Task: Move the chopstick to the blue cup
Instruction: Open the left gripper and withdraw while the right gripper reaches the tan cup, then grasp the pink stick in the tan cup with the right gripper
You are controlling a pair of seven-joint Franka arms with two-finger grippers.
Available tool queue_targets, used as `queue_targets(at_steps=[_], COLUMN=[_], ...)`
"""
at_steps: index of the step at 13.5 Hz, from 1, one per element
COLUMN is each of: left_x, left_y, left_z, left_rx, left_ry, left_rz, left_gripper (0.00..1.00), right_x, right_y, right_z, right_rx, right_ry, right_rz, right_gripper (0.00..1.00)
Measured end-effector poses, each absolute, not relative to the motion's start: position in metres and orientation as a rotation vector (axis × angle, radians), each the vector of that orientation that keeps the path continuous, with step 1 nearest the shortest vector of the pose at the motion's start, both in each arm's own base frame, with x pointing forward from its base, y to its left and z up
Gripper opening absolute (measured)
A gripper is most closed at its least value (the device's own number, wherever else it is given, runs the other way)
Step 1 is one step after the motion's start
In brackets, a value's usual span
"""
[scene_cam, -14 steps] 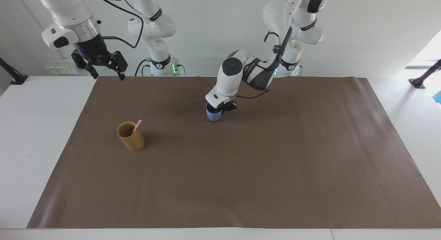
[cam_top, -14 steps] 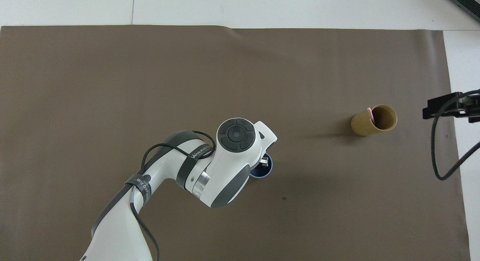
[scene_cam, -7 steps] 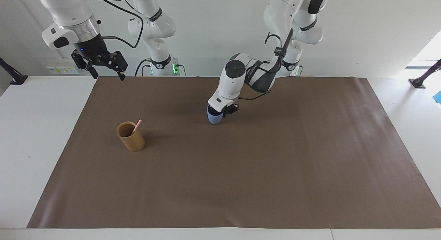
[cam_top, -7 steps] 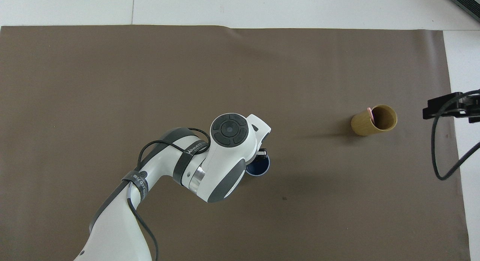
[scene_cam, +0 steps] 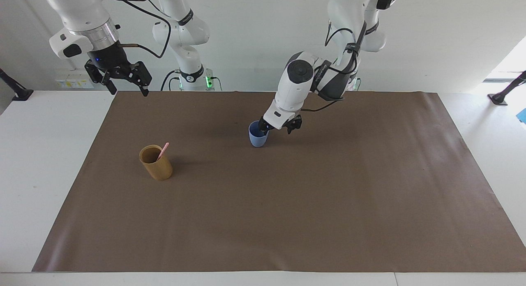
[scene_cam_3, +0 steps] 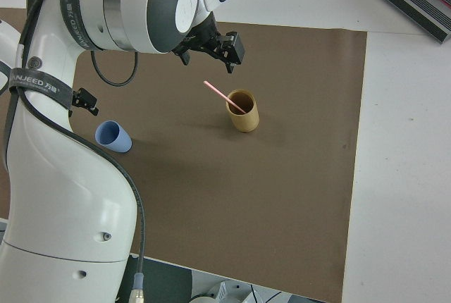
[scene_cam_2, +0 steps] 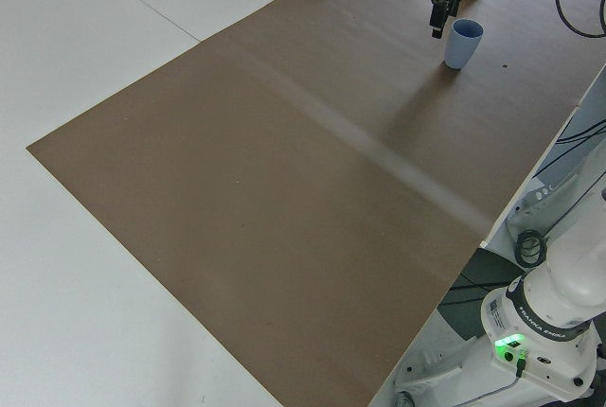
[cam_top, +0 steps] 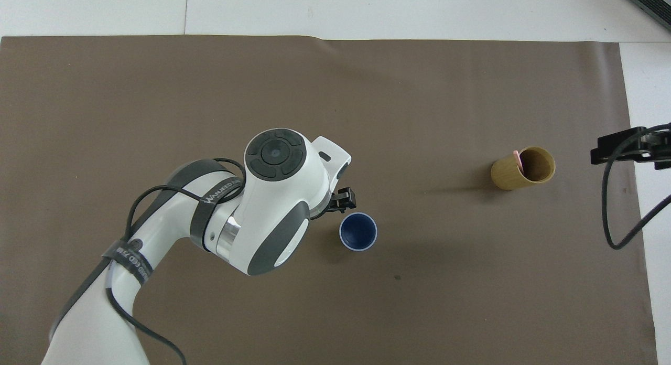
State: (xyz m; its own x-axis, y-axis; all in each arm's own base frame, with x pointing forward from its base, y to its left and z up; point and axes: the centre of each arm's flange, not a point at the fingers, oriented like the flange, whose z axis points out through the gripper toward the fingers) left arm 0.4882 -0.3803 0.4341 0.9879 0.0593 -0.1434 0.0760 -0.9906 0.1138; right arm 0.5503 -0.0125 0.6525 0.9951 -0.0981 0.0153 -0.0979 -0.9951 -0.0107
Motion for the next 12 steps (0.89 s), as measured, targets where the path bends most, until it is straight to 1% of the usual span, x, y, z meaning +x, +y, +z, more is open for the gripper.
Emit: queue_targets(at_steps=[2, 5, 9, 12], left_x=[0.494, 0.501, 0.505, 0.504], left_y=[-0.340, -0.266, -0.182, -0.123], left_z=[0.475, 0.529, 0.564, 0.585], left_rx=[3.016, 3.017, 3.040, 3.080], left_ry=[0.081, 0.052, 0.019, -0.053], left_rz=[-0.207, -0.198, -0.201, -0.181], left_gripper=[1.00, 1.00, 1.00, 1.00], right_x=[0.562, 0.589, 0.608, 0.606], right_y=[-0.009, 0.005, 0.031, 0.058], right_z=[0.635, 0.594, 0.548, 0.522], right_rx=[-3.129, -3.142, -3.181, -3.259], right_ry=[0.145, 0.108, 0.026, -0.093], right_rz=[-0.058, -0.064, -0.012, 0.022], right_gripper=[1.00, 1.00, 1.00, 0.98])
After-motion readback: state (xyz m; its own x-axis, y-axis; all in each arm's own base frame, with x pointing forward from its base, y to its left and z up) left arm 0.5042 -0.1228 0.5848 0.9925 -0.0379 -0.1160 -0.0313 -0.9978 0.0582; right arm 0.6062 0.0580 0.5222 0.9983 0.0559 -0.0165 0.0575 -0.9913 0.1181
